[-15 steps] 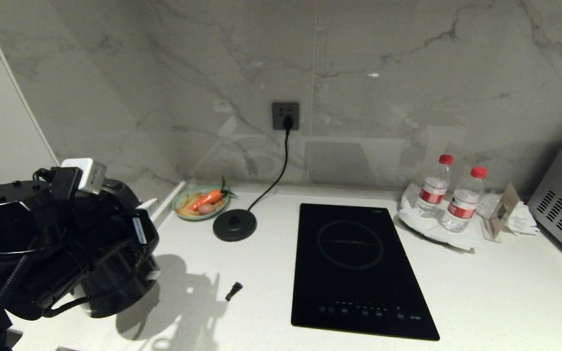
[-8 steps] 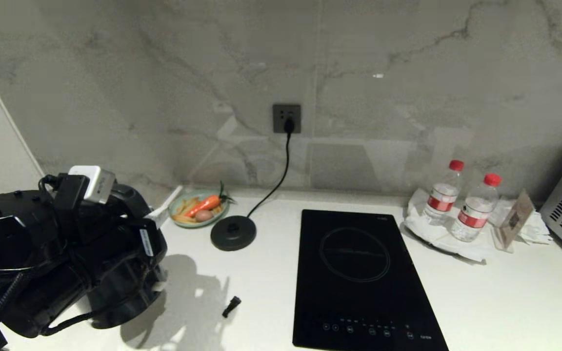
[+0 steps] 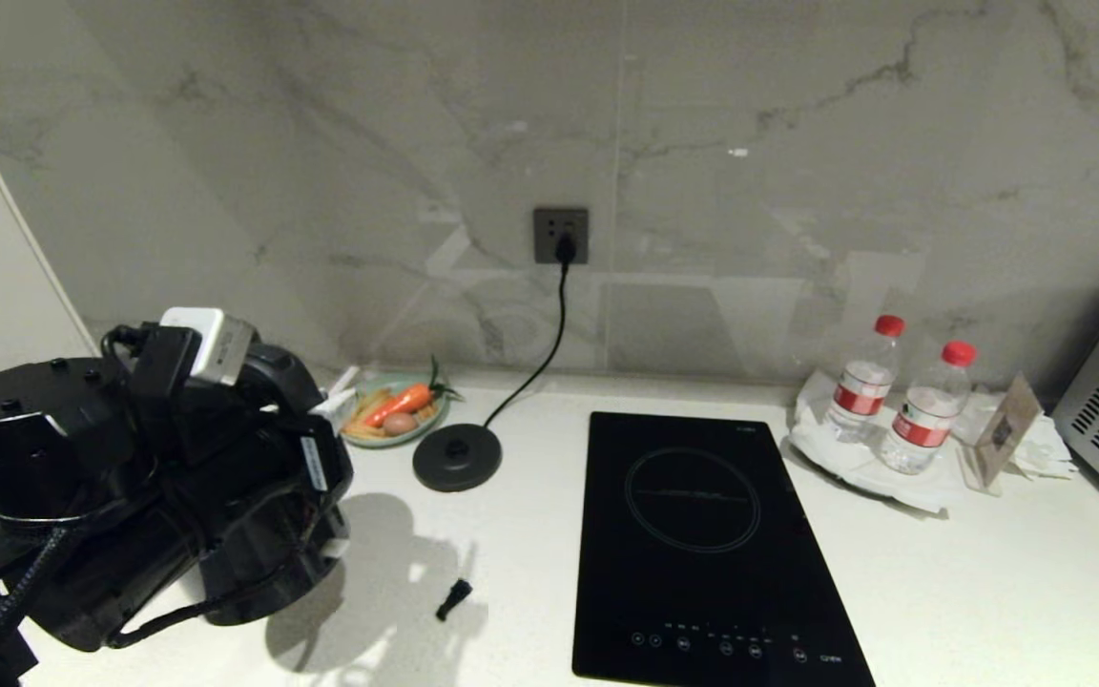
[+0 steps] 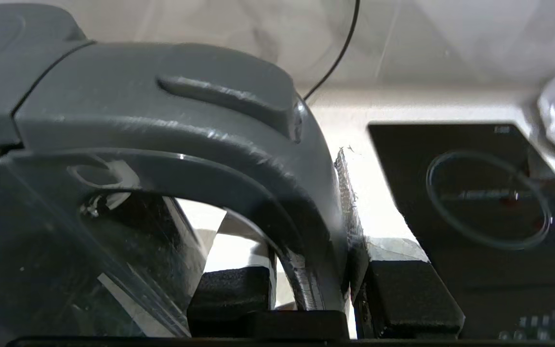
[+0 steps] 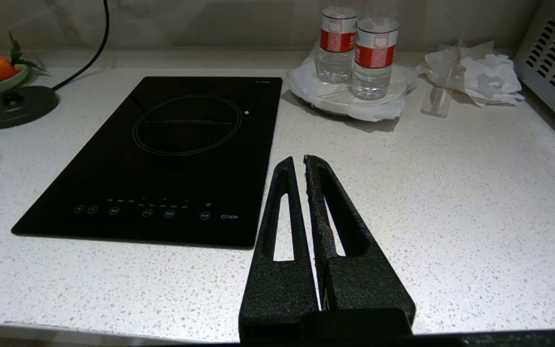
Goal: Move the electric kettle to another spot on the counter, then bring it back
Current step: Place it on the power base
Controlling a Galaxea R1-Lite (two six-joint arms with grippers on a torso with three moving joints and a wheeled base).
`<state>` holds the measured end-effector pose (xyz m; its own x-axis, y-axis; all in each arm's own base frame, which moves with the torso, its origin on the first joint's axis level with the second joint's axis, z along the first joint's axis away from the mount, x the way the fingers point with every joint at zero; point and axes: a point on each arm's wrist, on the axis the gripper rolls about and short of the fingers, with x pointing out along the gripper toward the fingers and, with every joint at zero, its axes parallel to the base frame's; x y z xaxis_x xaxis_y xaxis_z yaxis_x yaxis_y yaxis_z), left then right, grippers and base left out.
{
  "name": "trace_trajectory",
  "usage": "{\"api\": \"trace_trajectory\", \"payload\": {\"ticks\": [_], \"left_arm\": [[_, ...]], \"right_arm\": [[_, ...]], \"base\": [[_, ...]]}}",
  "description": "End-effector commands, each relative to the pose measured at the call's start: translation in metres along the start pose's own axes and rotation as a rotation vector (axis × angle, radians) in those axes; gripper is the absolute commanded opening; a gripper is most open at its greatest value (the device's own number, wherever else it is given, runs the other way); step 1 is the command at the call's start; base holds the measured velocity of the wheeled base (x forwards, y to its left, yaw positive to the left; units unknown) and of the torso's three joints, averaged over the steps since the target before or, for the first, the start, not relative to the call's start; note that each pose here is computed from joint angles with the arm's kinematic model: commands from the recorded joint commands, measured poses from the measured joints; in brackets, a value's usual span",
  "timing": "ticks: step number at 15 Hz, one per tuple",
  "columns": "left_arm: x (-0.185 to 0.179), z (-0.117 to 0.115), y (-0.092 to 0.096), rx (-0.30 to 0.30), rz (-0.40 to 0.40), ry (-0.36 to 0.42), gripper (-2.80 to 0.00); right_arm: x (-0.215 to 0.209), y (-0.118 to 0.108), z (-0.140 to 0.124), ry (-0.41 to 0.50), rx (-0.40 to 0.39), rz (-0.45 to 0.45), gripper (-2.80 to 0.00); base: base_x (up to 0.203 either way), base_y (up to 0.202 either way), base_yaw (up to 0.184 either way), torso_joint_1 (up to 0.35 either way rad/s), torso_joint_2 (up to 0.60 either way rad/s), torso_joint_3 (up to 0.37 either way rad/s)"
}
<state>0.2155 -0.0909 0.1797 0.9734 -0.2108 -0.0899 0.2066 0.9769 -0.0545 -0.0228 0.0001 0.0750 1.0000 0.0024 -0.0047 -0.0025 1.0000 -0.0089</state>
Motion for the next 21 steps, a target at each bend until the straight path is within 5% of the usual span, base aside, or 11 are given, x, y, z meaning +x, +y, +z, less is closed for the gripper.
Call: {"api": "trace_trajectory", "payload": {"ticks": [1,12,21], "left_arm": [[0.014,0.002,-0.015,0.001,-0.002,-0.006,-2.80],[0.108,-0.001,-0.093,-0.005,0.034,-0.054,-2.80],[0.191,-0.022,-0.129,-0.005,0.088,-0.120,-2.80]], "right_arm": [[0.000,0.000,0.000,0.000,0.000,0.001,-2.80],[0.000,0.000,0.000,0.000,0.000,0.001,-2.80],[0.000,0.000,0.000,0.000,0.001,0.001,-2.80]], "base": [[0.000,0.000,0.000,0.000,0.00,0.000],[0.000,0.000,0.000,0.000,0.00,0.000],[0.000,0.000,0.000,0.000,0.00,0.000]]}}
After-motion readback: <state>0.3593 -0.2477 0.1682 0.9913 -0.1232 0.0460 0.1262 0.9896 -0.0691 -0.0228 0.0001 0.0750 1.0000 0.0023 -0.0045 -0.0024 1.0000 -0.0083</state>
